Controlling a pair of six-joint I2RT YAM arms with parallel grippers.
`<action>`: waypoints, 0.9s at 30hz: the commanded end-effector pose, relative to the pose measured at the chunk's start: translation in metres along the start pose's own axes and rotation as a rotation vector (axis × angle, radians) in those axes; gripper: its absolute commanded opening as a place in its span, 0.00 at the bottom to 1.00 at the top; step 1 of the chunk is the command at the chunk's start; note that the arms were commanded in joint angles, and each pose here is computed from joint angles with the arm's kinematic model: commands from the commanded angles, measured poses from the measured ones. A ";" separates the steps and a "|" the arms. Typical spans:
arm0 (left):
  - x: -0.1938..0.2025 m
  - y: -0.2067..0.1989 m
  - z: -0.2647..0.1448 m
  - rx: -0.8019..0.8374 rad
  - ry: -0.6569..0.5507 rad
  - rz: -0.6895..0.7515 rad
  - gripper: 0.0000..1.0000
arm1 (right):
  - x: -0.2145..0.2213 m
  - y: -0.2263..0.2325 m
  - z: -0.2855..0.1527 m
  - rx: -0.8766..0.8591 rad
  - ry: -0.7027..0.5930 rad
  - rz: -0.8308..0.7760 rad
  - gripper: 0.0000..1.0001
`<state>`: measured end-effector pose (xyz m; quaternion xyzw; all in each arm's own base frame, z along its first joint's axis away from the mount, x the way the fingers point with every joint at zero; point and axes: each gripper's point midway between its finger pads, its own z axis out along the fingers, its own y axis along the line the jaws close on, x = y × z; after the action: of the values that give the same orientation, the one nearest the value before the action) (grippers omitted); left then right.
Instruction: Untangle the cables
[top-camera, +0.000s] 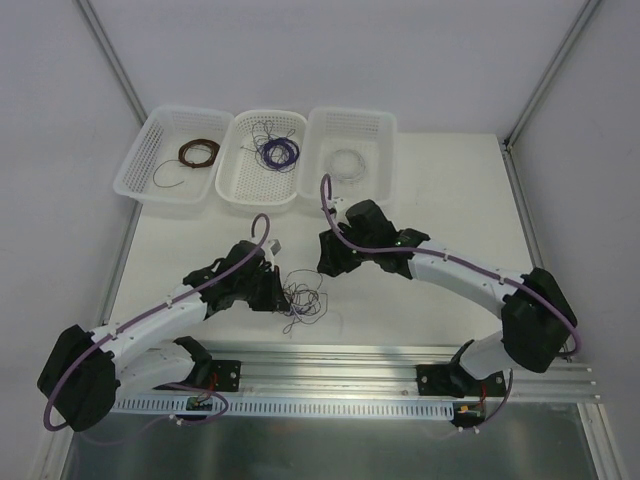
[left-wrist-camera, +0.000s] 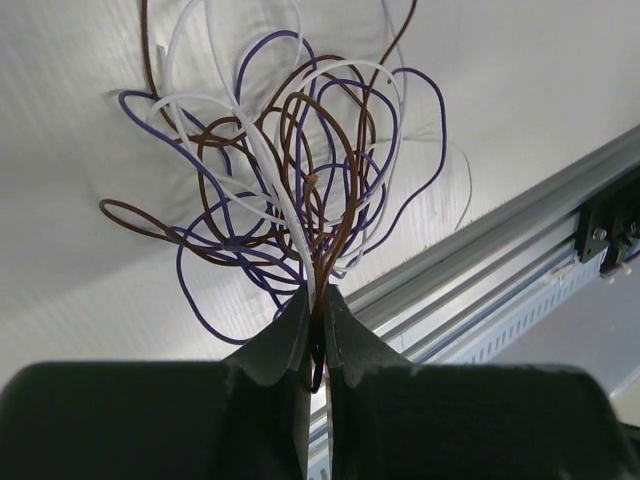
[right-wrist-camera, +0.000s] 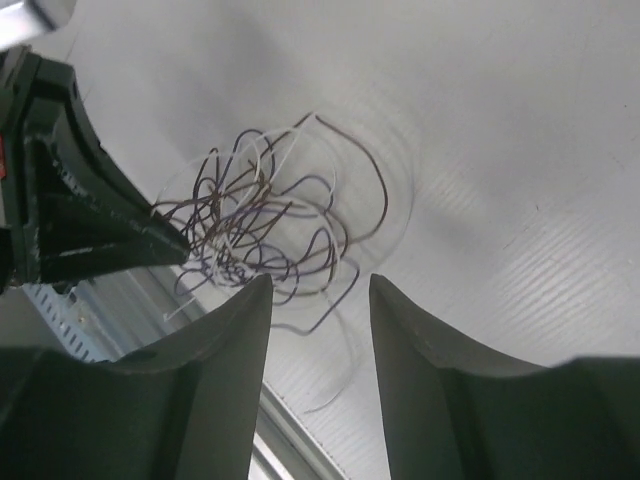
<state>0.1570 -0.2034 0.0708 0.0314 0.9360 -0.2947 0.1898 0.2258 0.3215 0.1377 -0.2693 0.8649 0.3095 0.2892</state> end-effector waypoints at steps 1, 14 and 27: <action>0.000 -0.024 -0.002 0.093 0.031 0.079 0.04 | -0.019 -0.001 0.014 -0.004 -0.029 -0.100 0.50; 0.004 -0.028 0.000 0.100 0.050 0.113 0.04 | 0.001 -0.025 0.069 -0.058 0.144 -0.262 0.59; 0.005 -0.017 0.002 0.051 0.030 0.101 0.09 | 0.016 -0.026 0.093 -0.107 0.193 -0.267 0.21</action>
<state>0.1429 -0.2151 0.0686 0.0819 0.9333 -0.3072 0.1668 0.2584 0.3514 0.0358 -0.4138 0.8474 0.2648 0.2013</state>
